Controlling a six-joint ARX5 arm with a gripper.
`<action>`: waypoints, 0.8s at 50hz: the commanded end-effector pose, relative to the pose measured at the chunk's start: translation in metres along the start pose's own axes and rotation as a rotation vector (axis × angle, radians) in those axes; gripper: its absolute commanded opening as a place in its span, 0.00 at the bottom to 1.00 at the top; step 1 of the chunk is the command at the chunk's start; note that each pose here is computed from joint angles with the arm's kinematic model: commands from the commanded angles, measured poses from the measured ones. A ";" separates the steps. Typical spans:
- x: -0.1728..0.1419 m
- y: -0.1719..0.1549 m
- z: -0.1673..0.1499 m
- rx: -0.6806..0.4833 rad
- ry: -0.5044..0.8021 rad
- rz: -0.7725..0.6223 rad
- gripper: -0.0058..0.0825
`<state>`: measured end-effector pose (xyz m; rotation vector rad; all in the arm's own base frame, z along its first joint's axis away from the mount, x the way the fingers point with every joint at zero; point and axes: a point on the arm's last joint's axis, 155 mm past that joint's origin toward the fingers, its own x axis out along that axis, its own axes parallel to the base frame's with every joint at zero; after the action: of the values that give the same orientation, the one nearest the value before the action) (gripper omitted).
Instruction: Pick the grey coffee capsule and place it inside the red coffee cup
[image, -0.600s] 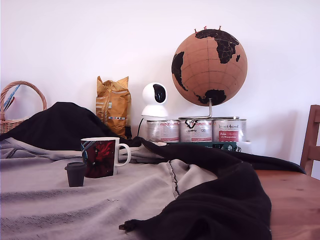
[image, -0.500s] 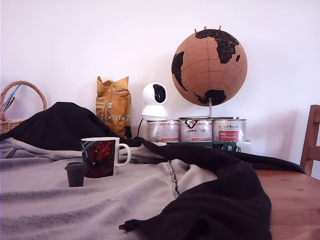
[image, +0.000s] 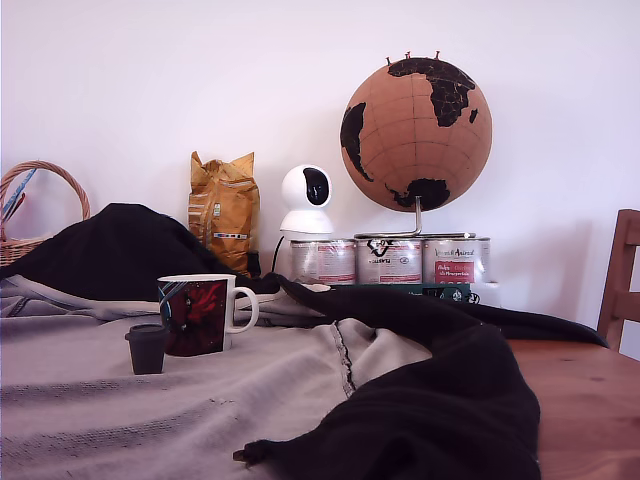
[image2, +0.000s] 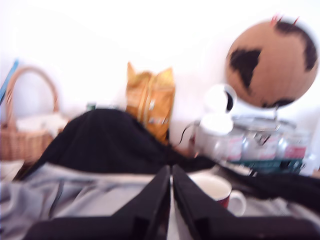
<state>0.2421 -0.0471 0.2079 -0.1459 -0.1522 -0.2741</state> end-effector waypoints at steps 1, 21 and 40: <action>0.001 -0.004 -0.012 -0.021 0.017 -0.024 0.06; 0.014 -0.047 -0.050 -0.061 0.172 -0.207 0.18; 0.031 -0.046 -0.107 -0.018 0.348 -0.192 0.78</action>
<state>0.2751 -0.1154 0.1296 -0.1163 0.1553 -0.4822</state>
